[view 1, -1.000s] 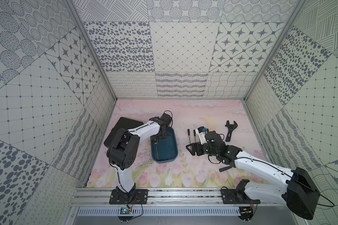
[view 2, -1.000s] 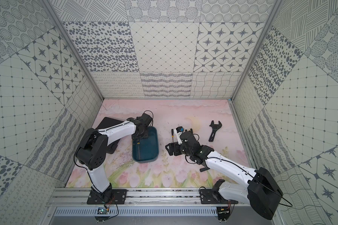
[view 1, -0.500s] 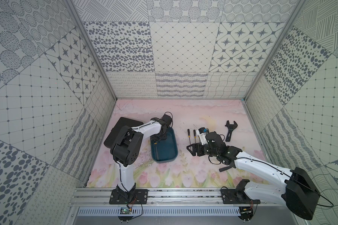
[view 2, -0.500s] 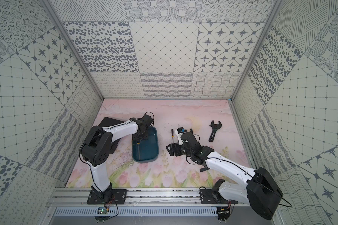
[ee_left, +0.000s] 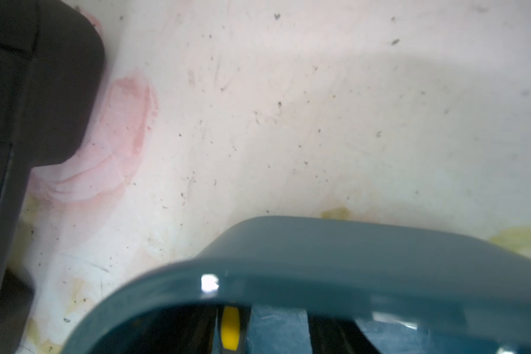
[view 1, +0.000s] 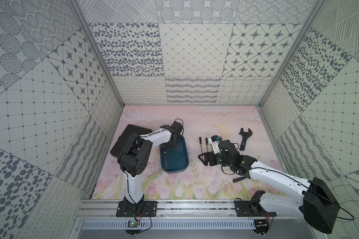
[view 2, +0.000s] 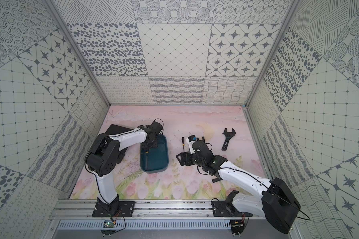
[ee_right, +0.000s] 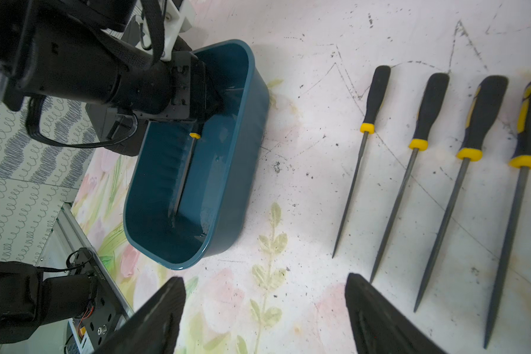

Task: Take the file tool out of the storage box
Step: Pick up the file tool from the storage box.

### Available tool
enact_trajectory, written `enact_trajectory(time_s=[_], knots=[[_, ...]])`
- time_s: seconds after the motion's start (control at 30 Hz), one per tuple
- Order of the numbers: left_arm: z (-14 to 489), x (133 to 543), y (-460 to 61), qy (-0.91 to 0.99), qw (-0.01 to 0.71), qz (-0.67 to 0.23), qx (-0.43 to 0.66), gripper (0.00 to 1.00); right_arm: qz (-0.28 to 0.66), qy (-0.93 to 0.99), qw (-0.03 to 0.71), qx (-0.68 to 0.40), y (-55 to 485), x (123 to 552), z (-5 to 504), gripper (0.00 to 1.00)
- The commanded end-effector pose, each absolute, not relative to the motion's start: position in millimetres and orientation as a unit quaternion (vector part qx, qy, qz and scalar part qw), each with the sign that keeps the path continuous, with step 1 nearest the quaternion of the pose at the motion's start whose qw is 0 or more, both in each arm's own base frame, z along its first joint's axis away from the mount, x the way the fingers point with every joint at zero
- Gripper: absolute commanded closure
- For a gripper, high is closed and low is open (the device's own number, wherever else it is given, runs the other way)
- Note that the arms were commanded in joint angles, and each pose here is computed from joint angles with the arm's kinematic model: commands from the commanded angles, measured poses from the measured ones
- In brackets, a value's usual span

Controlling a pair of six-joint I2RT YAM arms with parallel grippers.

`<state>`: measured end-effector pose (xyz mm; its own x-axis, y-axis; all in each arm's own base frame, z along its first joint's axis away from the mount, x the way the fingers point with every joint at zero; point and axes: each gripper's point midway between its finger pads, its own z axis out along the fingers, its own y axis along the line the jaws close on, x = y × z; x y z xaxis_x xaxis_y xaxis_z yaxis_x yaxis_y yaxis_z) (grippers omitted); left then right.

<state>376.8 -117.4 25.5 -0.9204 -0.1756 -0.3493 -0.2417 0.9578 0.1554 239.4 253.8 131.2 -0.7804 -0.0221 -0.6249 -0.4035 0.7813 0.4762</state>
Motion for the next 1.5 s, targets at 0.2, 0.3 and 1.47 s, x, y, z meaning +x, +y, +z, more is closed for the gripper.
enact_trajectory(time_s=[0.2,0.3,1.47], knots=[[15.8,364.2,-139.3,0.986,0.122,0.004,-0.114,0.71,0.318,0.884,0.324,-0.113,254.1,243.3,137.1,0.14],[20.6,362.7,-144.7,0.986,0.121,-0.014,-0.111,0.78,0.318,0.884,0.323,-0.114,255.5,244.0,137.1,0.14],[155.0,345.0,-197.1,0.922,0.213,-0.285,-0.155,0.97,0.481,0.819,0.274,-0.150,343.6,234.1,173.1,0.37]])
